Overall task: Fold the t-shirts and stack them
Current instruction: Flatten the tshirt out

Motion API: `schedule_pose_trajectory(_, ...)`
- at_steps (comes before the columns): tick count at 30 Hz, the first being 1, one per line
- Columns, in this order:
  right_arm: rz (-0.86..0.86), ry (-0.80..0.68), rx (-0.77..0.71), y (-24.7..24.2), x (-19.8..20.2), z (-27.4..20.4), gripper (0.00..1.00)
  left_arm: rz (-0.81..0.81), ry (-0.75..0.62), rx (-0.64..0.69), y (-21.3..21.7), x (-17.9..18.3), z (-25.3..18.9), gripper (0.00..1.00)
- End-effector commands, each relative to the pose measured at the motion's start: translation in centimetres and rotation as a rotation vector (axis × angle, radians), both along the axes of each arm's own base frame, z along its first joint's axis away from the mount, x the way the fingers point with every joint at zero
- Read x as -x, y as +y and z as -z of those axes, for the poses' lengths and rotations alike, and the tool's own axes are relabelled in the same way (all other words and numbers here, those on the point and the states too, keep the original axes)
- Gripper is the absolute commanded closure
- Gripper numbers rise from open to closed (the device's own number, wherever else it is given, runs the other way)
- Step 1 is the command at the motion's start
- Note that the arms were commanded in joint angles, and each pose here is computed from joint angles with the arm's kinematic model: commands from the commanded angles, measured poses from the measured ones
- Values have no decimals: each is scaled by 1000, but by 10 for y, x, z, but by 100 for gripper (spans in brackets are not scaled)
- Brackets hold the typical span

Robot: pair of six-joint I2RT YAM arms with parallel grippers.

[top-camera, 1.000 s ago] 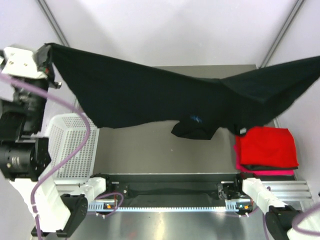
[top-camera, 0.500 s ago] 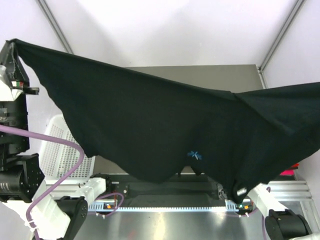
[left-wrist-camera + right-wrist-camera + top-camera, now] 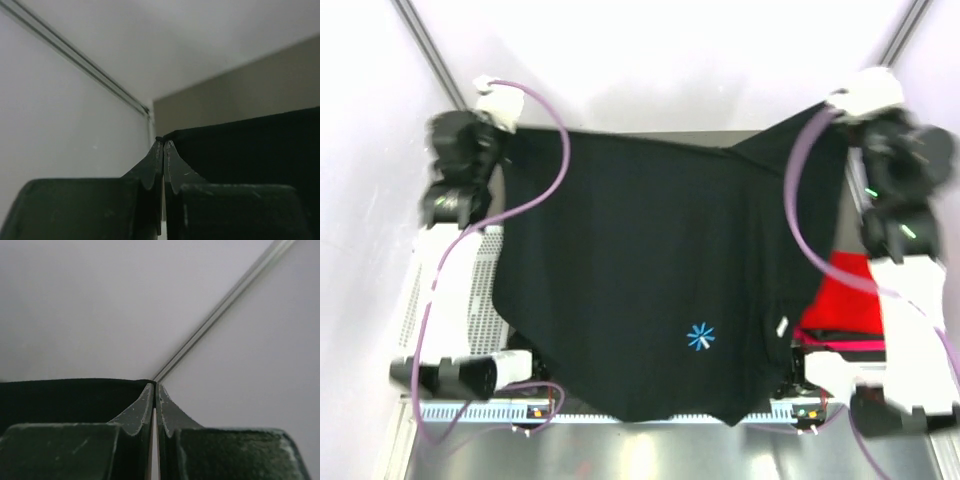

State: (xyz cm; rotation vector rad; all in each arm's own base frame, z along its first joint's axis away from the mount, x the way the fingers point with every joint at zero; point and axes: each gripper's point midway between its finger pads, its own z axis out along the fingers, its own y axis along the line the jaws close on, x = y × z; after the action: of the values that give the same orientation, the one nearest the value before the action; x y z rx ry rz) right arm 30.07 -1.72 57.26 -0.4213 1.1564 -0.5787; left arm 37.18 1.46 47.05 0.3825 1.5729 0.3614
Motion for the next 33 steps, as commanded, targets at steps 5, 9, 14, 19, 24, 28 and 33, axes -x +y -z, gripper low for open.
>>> schedule_pose_trajectory(5,85,298,87,-12,-122,142,100,10,198,-26,-2,-80,123,100)
schedule_pose_trajectory(9,121,417,87,-17,-178,202,100,6,280,-6,-3,-122,174,100)
schedule_pose_trajectory(14,157,491,50,-14,-245,244,100,-15,347,4,-1,-171,226,100)
schedule_pose_trajectory(19,210,515,67,-15,-302,272,100,-77,342,-9,9,-212,245,100)
schedule_pose_trajectory(24,323,445,33,-29,-336,263,100,-120,312,-34,18,-248,251,100)
schedule_pose_trajectory(28,307,401,-38,-24,-352,243,100,-161,250,-24,24,-260,234,100)
schedule_pose_trajectory(33,290,405,-37,-15,-353,242,100,-166,177,-25,24,-262,216,100)
